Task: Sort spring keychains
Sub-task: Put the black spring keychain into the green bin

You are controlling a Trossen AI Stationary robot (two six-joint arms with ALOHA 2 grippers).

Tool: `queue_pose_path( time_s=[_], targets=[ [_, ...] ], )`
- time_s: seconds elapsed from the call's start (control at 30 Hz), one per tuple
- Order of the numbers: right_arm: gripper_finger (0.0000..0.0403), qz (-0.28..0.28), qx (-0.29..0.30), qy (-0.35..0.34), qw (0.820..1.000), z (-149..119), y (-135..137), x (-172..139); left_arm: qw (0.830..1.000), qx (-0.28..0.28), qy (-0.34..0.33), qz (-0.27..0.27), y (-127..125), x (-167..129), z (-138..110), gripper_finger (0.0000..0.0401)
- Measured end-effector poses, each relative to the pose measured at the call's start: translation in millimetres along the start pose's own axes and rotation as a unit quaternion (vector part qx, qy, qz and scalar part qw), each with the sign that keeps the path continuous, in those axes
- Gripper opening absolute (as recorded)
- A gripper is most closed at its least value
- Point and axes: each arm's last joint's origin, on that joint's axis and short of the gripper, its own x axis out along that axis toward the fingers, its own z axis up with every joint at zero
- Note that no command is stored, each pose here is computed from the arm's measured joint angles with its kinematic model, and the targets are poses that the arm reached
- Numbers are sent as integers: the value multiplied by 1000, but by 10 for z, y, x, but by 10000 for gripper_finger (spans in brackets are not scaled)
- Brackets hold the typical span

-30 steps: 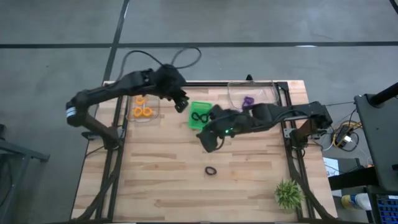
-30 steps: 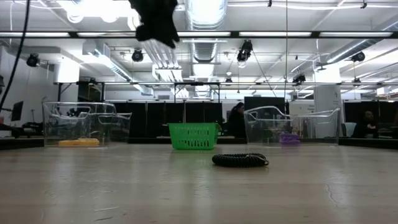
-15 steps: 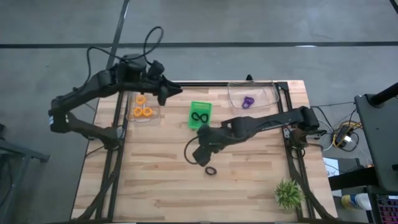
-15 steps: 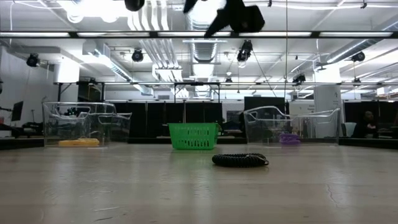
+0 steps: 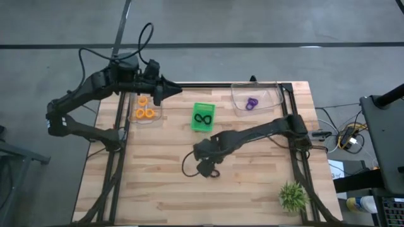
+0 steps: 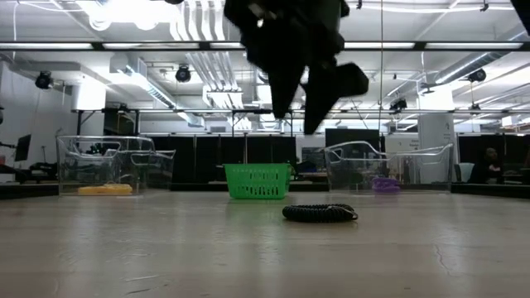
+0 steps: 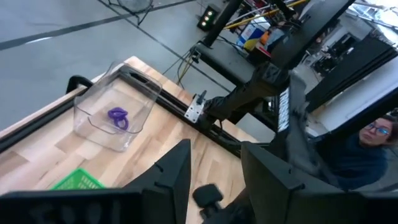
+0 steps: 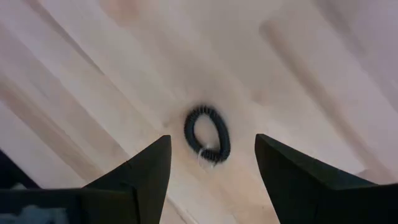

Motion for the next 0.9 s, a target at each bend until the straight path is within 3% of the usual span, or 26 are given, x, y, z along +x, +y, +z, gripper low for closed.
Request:
queue_pose_path(
  time_s=[0.27, 0.9],
  targets=[
    [226, -43, -13, 88, 995, -149, 25, 446, 1000, -4, 1, -7, -4, 6, 3, 133],
    [221, -86, -33, 82, 992, -159, 2, 784, 1000, -4, 0, -7, -4, 7, 4, 133]
  ],
)
